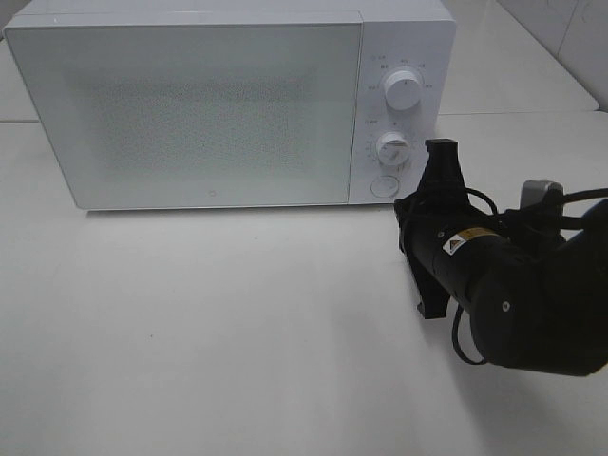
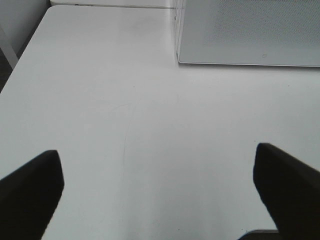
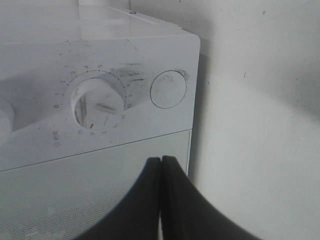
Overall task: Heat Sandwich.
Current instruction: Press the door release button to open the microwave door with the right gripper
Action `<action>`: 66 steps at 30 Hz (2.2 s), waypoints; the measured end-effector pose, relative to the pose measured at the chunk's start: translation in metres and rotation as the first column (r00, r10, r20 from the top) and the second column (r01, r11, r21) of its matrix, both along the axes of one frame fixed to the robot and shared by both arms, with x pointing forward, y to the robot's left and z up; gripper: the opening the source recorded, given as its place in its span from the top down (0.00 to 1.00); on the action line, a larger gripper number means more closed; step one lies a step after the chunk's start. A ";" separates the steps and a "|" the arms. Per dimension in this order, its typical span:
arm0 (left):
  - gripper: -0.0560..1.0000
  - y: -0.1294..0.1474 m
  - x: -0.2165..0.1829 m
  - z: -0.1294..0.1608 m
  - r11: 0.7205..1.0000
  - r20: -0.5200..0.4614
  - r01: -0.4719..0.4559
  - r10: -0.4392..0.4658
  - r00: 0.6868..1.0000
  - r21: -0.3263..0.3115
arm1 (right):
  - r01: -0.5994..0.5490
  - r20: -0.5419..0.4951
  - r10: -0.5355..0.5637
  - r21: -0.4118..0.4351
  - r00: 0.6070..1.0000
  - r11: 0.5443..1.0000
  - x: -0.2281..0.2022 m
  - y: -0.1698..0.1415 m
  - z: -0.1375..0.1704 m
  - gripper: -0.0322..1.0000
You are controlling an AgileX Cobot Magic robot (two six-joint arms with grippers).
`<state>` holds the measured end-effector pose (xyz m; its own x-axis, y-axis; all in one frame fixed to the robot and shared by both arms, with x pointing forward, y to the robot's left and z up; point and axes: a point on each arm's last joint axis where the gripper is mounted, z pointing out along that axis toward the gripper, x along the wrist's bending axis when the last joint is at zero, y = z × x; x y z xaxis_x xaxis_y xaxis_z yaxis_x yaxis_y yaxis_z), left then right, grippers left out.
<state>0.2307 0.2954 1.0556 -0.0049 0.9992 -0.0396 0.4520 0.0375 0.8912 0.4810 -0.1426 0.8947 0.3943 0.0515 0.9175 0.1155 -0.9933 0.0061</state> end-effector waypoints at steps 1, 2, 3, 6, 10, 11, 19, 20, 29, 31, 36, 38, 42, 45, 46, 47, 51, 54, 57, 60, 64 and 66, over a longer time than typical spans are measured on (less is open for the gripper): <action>0.02 0.000 0.000 0.000 1.000 0.000 0.000 0.000 1.000 0.000 | -0.006 -0.004 0.006 -0.002 1.000 1.000 0.003 0.001 -0.001 0.96; 0.02 0.000 0.000 0.000 1.000 0.000 0.000 0.000 1.000 0.000 | -0.009 -0.001 0.009 -0.002 1.000 1.000 0.011 0.002 -0.002 0.96; 0.02 0.000 0.000 0.000 1.000 0.000 0.000 0.000 1.000 0.000 | -0.009 -0.001 0.009 -0.002 1.000 1.000 0.011 0.002 -0.002 0.96; 0.02 0.000 0.000 0.000 1.000 0.000 0.000 0.000 1.000 0.000 | -0.015 -0.004 0.015 -0.007 1.000 1.000 0.021 0.003 -0.005 0.96; 0.02 0.000 0.000 0.000 1.000 0.000 0.000 0.000 1.000 0.000 | -0.011 -0.020 0.011 -0.009 1.000 1.000 0.034 0.003 -0.010 0.96; 0.02 0.000 0.000 0.000 1.000 0.000 0.000 0.000 1.000 0.000 | -0.005 -0.021 0.004 -0.009 1.000 1.000 0.040 0.002 -0.012 0.96; 0.02 0.000 0.000 0.000 1.000 0.000 0.000 0.000 1.000 0.000 | 0.003 -0.030 -0.004 -0.018 1.000 1.000 0.061 0.000 -0.022 0.96; 0.02 0.000 0.000 0.000 1.000 0.000 0.000 0.000 1.000 0.000 | 0.006 -0.031 -0.007 -0.016 1.000 1.000 0.063 0.000 -0.023 0.96; 0.02 0.000 0.000 0.000 1.000 0.000 0.000 0.000 1.000 0.000 | 0.011 -0.059 -0.012 -0.017 0.998 1.000 0.082 0.000 -0.035 0.96; 0.02 0.000 0.000 0.000 1.000 0.000 0.000 0.000 1.000 0.000 | 0.008 -0.058 -0.009 -0.015 0.998 1.000 0.089 0.000 -0.037 0.96; 0.02 0.000 0.000 0.000 1.000 0.000 0.000 0.000 1.000 0.000 | 0.015 -0.060 -0.016 -0.012 0.998 1.000 0.098 -0.002 -0.039 0.96; 0.02 0.000 0.000 0.000 1.000 0.000 0.000 0.000 1.000 0.000 | 0.014 -0.076 -0.015 -0.012 0.997 1.000 0.100 -0.002 -0.042 0.96; 0.02 0.000 0.000 0.000 1.000 0.000 0.000 0.000 1.000 0.000 | 0.015 -0.090 -0.016 -0.008 0.996 1.000 0.102 0.000 -0.044 0.96; 0.02 0.000 0.000 0.000 1.000 0.000 0.000 0.000 1.000 0.000 | 0.021 -0.072 -0.022 -0.009 0.997 1.000 0.103 0.000 -0.044 0.96; 0.02 0.000 0.000 0.000 1.000 0.000 0.000 0.000 1.000 0.000 | 0.021 -0.072 -0.022 -0.009 0.997 1.000 0.103 0.000 -0.044 0.96; 0.02 0.000 0.000 0.000 1.000 0.000 0.000 0.000 1.000 0.000 | 0.023 -0.066 -0.024 -0.009 0.998 1.000 0.103 -0.001 -0.043 0.96; 0.02 0.000 0.000 0.000 1.000 0.000 0.000 0.000 1.000 0.000 | 0.027 -0.028 -0.028 -0.019 0.999 0.999 0.103 -0.001 -0.041 0.96; 0.02 0.000 0.000 0.000 1.000 0.000 0.000 0.000 1.000 0.000 | 0.031 -0.003 -0.031 -0.020 1.000 0.999 0.103 0.000 -0.040 0.96; 0.02 0.000 0.000 0.000 1.000 0.000 0.000 0.000 1.000 0.000 | 0.032 -0.001 -0.032 -0.019 0.999 0.999 0.103 0.000 -0.040 0.96; 0.02 0.000 0.000 0.000 1.000 0.000 0.000 0.000 1.000 0.000 | 0.043 0.001 -0.043 -0.010 0.999 0.999 0.104 0.000 -0.038 0.96; 0.02 0.000 0.000 0.000 1.000 0.000 0.000 0.000 1.000 0.000 | 0.061 0.001 -0.061 -0.016 0.998 0.998 0.108 0.002 -0.039 0.96; 0.02 0.000 0.000 0.000 1.000 0.000 0.000 0.000 1.000 0.000 | 0.063 0.003 -0.063 -0.019 0.998 0.998 0.109 0.002 -0.039 0.96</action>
<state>0.2307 0.2954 1.0556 -0.0049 0.9992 -0.0396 0.4520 0.0375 0.8912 0.5904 -0.1402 0.8555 0.3951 0.0445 0.9176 0.0526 -0.9983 0.0257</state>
